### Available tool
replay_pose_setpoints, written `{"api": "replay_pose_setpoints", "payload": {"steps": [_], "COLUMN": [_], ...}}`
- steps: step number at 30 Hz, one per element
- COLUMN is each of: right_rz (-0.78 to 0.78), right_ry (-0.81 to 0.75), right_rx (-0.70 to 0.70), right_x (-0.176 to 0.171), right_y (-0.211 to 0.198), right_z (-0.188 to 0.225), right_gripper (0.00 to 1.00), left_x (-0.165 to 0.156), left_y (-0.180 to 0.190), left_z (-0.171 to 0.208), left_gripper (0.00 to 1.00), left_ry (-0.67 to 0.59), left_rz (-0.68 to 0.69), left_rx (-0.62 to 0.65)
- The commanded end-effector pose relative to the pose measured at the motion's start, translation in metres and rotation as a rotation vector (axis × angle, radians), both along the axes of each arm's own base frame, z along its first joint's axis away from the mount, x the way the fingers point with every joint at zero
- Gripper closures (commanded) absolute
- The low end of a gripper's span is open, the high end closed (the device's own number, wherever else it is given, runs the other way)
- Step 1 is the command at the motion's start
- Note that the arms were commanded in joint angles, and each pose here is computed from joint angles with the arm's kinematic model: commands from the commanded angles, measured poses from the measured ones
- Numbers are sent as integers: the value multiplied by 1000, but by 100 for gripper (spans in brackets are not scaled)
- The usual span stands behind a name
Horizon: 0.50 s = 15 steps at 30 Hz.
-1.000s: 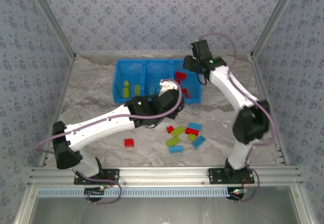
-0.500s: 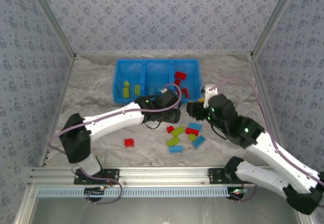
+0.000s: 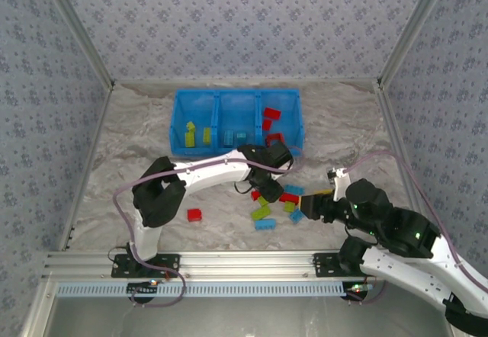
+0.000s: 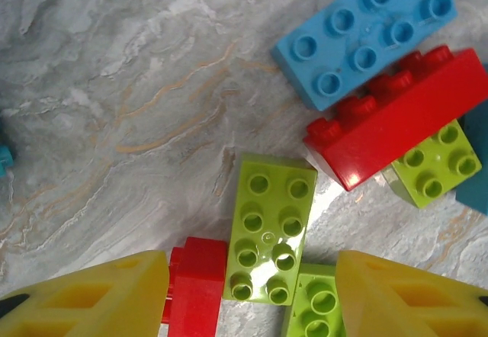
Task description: Sort the legos into containers by color
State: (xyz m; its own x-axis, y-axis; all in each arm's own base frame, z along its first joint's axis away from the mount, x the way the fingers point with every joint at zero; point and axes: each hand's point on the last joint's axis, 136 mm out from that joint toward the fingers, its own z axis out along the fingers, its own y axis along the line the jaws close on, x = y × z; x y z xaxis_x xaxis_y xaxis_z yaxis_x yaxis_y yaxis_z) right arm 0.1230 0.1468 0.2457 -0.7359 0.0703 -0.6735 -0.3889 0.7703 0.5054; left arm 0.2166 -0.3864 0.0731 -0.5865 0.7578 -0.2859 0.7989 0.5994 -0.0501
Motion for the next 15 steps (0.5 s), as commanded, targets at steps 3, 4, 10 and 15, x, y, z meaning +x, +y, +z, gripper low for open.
{"api": "replay_pose_setpoints", "payload": {"steps": [3,4,10,15], "right_rz": [32,42,88,68], "right_ry": [2,-3,-16,-20], "right_rx": [78,84,98,82], "right_x": [-15,-16,-23,-23], "right_y": [-5,-4,-2,-9], "right_z": [23,25,29,30], "right_gripper": [34,33,32,32], "left_x": [-6,-6,-2,-8], "left_y": [-3,-4,-9,-12], "left_z": [-13,-16,-31,-42], "left_gripper": [38,38,40,46], "left_ry": [13,16,27,50], "left_rz": [-123,-129,-123,-126], "left_rx": [65,72,104,100]}}
